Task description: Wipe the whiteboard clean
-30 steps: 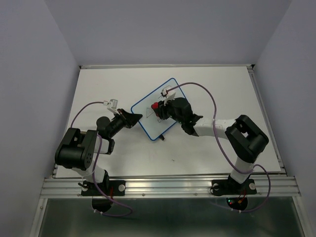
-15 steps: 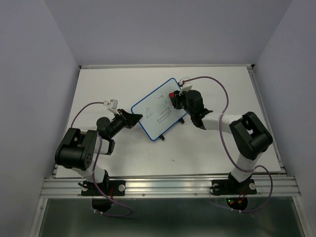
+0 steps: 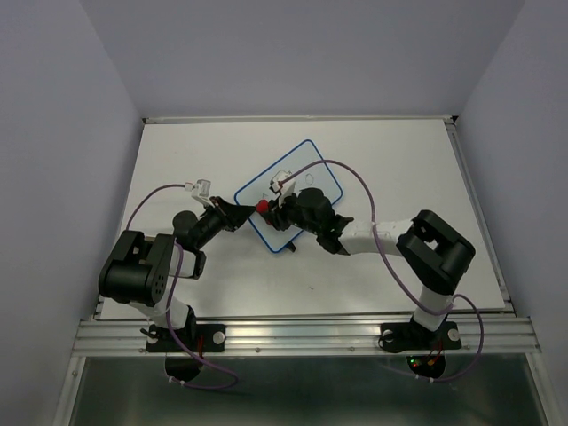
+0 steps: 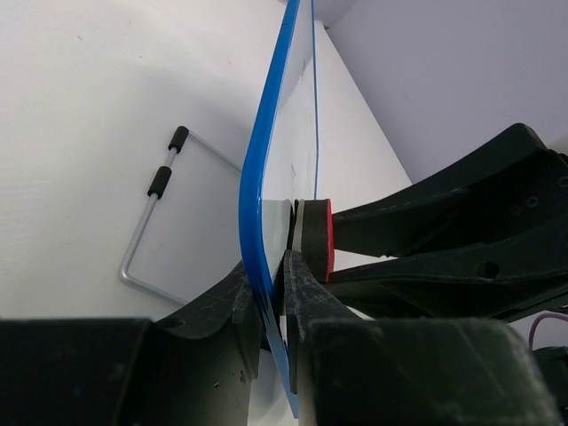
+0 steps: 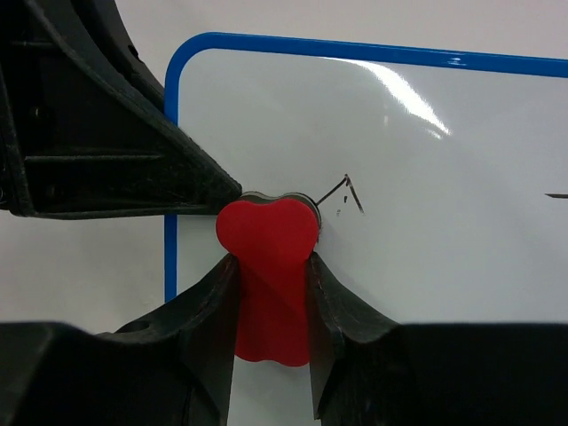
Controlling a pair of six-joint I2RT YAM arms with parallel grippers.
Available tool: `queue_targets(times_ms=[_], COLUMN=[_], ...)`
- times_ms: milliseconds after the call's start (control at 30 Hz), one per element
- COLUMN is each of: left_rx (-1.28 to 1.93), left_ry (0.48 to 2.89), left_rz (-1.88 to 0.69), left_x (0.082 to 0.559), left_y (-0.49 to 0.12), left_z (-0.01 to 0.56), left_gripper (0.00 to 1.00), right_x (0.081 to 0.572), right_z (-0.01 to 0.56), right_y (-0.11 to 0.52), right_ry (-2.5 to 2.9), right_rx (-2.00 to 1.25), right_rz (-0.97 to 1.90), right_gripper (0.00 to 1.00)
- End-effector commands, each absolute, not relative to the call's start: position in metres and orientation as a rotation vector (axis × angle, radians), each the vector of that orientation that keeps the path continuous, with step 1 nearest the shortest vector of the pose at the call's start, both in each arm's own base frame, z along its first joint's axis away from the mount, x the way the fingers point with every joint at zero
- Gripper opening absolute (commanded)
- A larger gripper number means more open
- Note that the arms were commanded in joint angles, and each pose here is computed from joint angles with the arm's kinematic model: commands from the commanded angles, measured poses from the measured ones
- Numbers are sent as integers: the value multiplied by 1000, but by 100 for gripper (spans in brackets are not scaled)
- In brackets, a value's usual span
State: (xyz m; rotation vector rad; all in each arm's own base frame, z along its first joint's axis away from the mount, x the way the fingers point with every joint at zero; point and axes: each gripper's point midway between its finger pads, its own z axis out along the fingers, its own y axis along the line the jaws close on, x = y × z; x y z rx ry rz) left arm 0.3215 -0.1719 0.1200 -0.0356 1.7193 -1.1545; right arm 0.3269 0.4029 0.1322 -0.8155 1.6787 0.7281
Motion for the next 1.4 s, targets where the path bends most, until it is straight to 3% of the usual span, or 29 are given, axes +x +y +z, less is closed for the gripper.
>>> queue_targets(times_ms=[0,267,433,633,733,967,1367], left_rx=[92,91,95,96,97,101,106], left_ry=[1567,1567,1564,1565,1566,1563,1562], left_rz=[-1056,-1055,-1057,-1060,-1059,-1059,-1066], left_x=[324,324,323,323,324,323,322], left_y=[-168,-168,-168,-169,-169,-169,-170], left_z=[141,141,142,142,141,142,142], left_gripper=[0,0,0,0,0,0,0], right_x=[302,368,394,393,357,320,385], right_z=[120,137,147,147,144,121,133], right_y=[425,367,338,348,389,426,370], right_ry=[1662,1686,1689,1681,1641,1650,1722], right_rx=[-916,-512,-323,-374,-621,-882,-536], right_rz=[787,376,305,370,606,676,375], right_gripper=[1,1,1,1,1,1,1])
